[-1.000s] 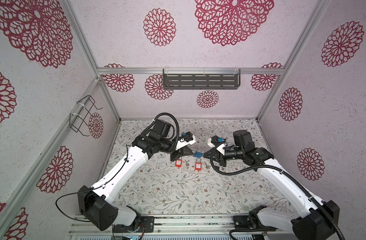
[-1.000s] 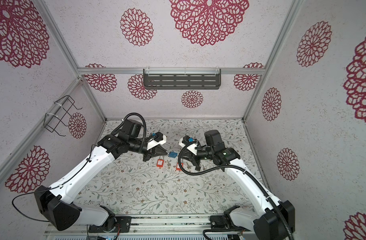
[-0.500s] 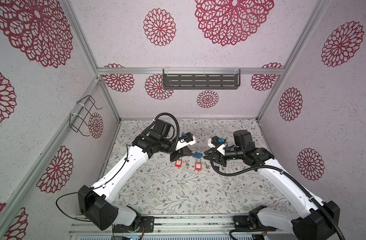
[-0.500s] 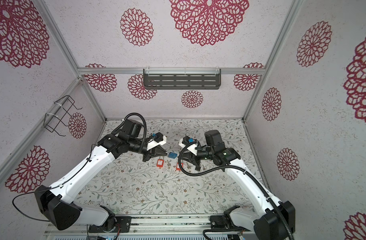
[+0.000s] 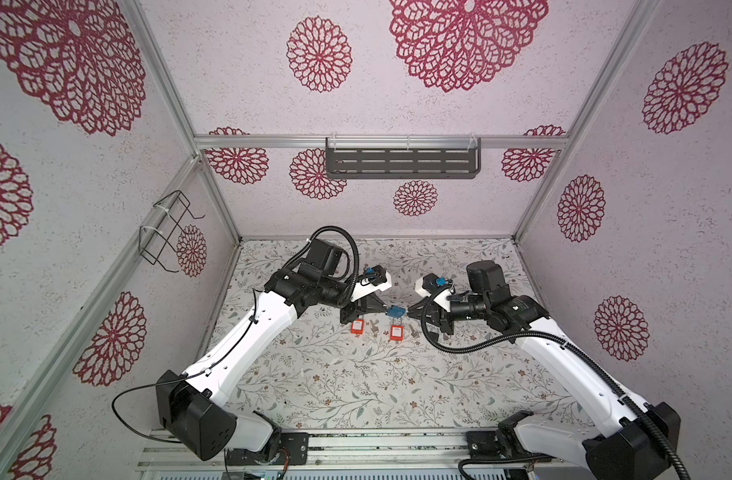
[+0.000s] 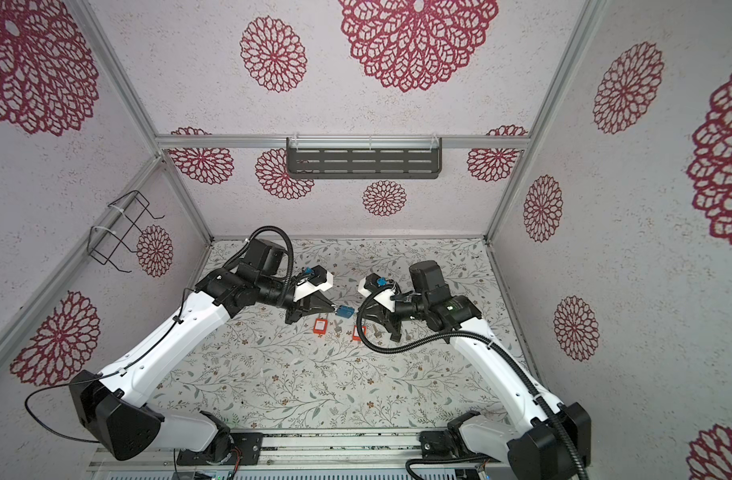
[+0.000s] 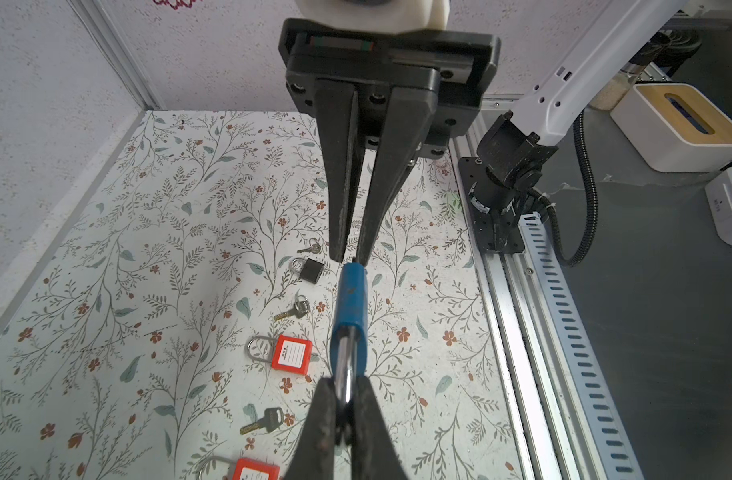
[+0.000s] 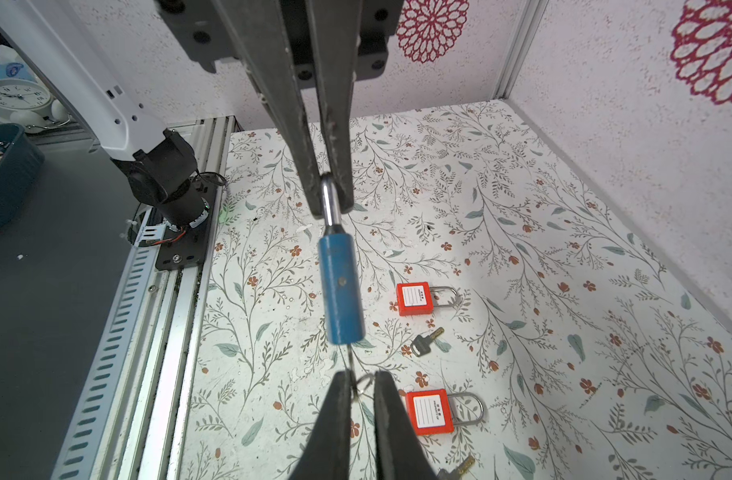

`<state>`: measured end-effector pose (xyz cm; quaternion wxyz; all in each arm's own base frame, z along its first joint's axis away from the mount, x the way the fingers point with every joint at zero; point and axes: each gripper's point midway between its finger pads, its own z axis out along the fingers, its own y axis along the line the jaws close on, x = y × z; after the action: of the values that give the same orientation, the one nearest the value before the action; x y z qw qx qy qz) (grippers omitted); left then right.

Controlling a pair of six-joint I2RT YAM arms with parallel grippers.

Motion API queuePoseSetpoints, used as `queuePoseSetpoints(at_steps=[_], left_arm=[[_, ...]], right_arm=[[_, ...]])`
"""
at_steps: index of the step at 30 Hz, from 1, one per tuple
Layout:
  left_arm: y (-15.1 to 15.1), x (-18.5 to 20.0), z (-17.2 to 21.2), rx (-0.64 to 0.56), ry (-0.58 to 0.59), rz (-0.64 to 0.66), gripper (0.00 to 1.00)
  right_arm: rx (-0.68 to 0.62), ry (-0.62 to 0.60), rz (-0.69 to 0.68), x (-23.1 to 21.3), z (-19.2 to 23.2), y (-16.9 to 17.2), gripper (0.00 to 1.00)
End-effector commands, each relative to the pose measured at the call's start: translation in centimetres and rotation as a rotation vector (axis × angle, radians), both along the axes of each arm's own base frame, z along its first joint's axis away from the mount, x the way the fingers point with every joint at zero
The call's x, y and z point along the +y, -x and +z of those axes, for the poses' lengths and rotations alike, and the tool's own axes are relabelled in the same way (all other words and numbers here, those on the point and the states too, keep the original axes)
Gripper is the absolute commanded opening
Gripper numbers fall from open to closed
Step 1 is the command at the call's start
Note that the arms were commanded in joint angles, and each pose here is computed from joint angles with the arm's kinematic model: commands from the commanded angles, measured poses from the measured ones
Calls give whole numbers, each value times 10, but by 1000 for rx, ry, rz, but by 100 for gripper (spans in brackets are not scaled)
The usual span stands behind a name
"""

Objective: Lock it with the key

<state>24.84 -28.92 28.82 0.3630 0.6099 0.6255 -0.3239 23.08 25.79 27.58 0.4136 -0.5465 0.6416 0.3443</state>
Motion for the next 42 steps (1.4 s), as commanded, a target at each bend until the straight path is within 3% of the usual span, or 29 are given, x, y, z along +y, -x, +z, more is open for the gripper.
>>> queuePoseSetpoints(at_steps=[1,11,28,42], left_arm=[[2,-7,13,-28,37,-40,0],[2,-8,14,-32,40,-44,0],[4,-5,14,-28,37,-53,0],[3,3,10,-13,18,-42,0]], right_arm=[[-23,-32,29,1,13,4,12],[14,-35,43,3,9,6,12],[-2,-20,35,1,5,5,0],[-39,61,7,-11,-6,7,0]])
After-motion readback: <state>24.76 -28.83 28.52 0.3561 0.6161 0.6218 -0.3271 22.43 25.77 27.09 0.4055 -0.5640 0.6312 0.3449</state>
